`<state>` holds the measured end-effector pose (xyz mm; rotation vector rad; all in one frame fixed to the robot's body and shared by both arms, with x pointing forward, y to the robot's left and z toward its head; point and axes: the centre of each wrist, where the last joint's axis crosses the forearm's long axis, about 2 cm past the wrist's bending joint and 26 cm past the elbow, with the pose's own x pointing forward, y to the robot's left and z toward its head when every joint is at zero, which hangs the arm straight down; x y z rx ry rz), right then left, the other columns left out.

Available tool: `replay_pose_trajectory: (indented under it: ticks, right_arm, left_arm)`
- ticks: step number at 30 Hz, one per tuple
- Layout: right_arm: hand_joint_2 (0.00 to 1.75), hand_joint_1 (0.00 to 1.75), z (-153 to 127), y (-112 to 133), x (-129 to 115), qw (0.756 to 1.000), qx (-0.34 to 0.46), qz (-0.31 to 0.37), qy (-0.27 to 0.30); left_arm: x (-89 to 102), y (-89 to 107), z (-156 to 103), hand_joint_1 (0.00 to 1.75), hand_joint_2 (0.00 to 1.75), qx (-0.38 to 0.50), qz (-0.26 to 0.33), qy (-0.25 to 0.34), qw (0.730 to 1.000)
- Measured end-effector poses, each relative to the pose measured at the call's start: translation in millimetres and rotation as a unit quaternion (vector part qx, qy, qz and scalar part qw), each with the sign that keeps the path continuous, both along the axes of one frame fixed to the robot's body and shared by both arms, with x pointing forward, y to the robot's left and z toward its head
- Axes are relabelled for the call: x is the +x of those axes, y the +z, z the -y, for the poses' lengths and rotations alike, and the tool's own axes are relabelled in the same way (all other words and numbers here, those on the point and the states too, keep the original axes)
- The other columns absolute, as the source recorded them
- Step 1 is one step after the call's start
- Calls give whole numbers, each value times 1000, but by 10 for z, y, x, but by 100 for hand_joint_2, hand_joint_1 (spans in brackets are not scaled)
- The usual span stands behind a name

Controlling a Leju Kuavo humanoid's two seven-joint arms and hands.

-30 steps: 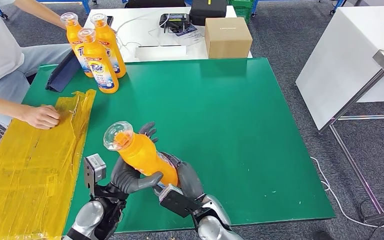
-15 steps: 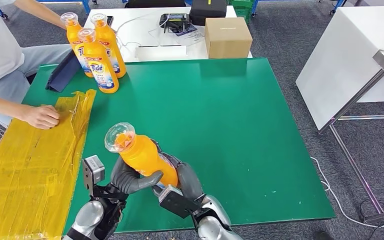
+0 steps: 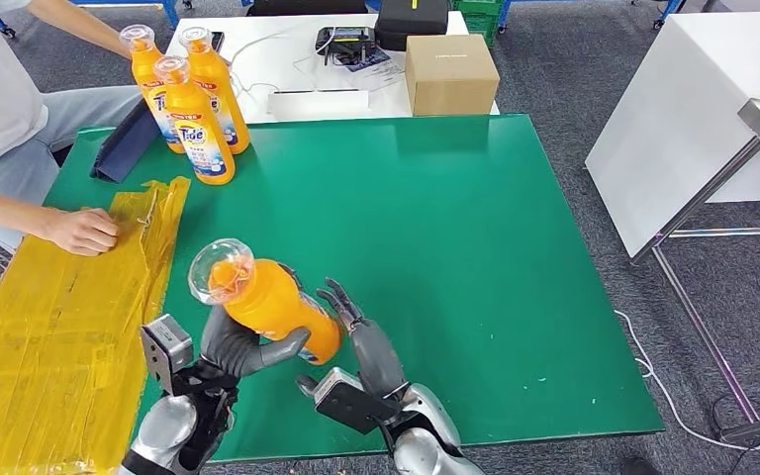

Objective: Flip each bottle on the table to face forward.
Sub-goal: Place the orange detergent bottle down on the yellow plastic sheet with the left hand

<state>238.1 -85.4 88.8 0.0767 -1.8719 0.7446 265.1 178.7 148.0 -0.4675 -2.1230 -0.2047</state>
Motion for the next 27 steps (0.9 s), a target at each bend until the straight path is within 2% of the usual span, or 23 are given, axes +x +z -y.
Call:
replay_pose_trajectory:
  ticks: [3, 6, 9, 13, 15, 17, 21, 27]
  right_arm:
    - [175, 0, 71, 34, 39, 1000, 8, 7, -18]
    - [175, 0, 160, 71, 71, 999, 16, 13, -37]
    - [175, 0, 249, 111, 95, 998, 17, 19, -54]
    - [175, 0, 339, 166, 114, 997, 16, 26, -68]
    - [175, 0, 369, 186, 113, 997, 15, 25, -73]
    - [175, 0, 391, 200, 110, 997, 14, 26, -77]
    - [175, 0, 424, 226, 109, 996, 14, 29, -82]
    - [175, 0, 483, 254, 103, 995, 11, 29, -94]
  left_arm:
    - [34, 68, -120, 175, 175, 58, 55, 92, 993]
    - [59, 105, -272, 175, 175, 157, 104, 197, 962]
    - [87, 90, -425, 175, 175, 303, 149, 294, 894]
    - [166, -75, -610, 175, 175, 483, 172, 378, 771]
    - [209, -198, -705, 175, 175, 554, 162, 396, 714]
    - [235, -306, -789, 175, 175, 599, 151, 400, 678]
    - [267, -440, -905, 175, 175, 644, 126, 386, 649]
    - [360, -588, -1065, 175, 175, 711, 53, 343, 612]
